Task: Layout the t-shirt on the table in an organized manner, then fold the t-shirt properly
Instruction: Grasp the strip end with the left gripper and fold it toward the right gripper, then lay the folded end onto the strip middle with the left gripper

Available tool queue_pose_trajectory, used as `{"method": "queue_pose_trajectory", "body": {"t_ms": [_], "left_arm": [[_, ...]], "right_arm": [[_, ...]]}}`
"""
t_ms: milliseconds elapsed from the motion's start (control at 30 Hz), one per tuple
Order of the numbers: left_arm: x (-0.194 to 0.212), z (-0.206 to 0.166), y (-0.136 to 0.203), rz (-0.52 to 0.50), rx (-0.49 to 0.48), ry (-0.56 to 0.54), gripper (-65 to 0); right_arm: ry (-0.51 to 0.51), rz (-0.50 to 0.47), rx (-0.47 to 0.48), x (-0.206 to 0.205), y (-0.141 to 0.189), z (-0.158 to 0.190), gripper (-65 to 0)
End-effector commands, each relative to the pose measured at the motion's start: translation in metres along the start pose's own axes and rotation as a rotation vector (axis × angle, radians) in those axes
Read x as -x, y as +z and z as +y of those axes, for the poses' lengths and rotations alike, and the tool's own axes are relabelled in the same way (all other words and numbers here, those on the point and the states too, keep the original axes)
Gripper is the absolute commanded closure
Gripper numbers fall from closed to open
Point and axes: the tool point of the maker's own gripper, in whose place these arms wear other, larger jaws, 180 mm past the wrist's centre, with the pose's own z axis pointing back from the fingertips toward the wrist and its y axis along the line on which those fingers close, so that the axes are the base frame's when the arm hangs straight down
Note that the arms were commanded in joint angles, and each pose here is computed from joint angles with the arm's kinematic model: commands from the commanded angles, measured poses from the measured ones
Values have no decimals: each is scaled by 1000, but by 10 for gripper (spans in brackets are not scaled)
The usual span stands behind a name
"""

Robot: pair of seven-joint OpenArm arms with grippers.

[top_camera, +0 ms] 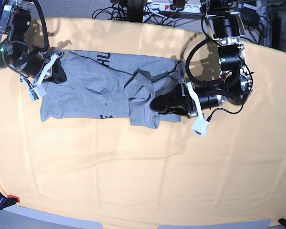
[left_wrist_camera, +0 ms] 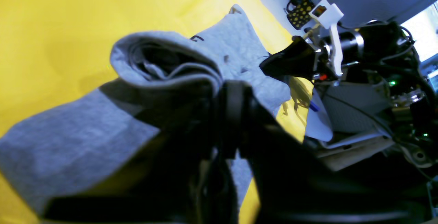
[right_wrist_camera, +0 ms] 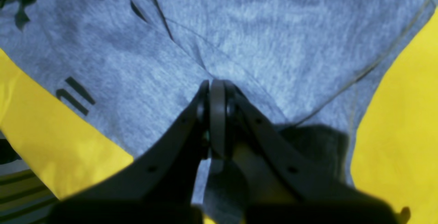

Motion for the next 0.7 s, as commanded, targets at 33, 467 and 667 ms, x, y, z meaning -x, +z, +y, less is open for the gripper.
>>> {"method": "queue_pose_trajectory", "body": {"t_ms": [33, 467, 667], "left_arm": [[-16, -4, 4, -37, 14, -38, 0], [-20, -5, 22, -82, 30, -20, 0], [-16, -19, -9, -117, 78, 17, 0]], "right_arm": [[20, -37, 1, -12, 5, -2, 0], [13, -54, -17, -15, 5, 2, 0], [14, -46, -14, -14, 5, 1, 0]]}}
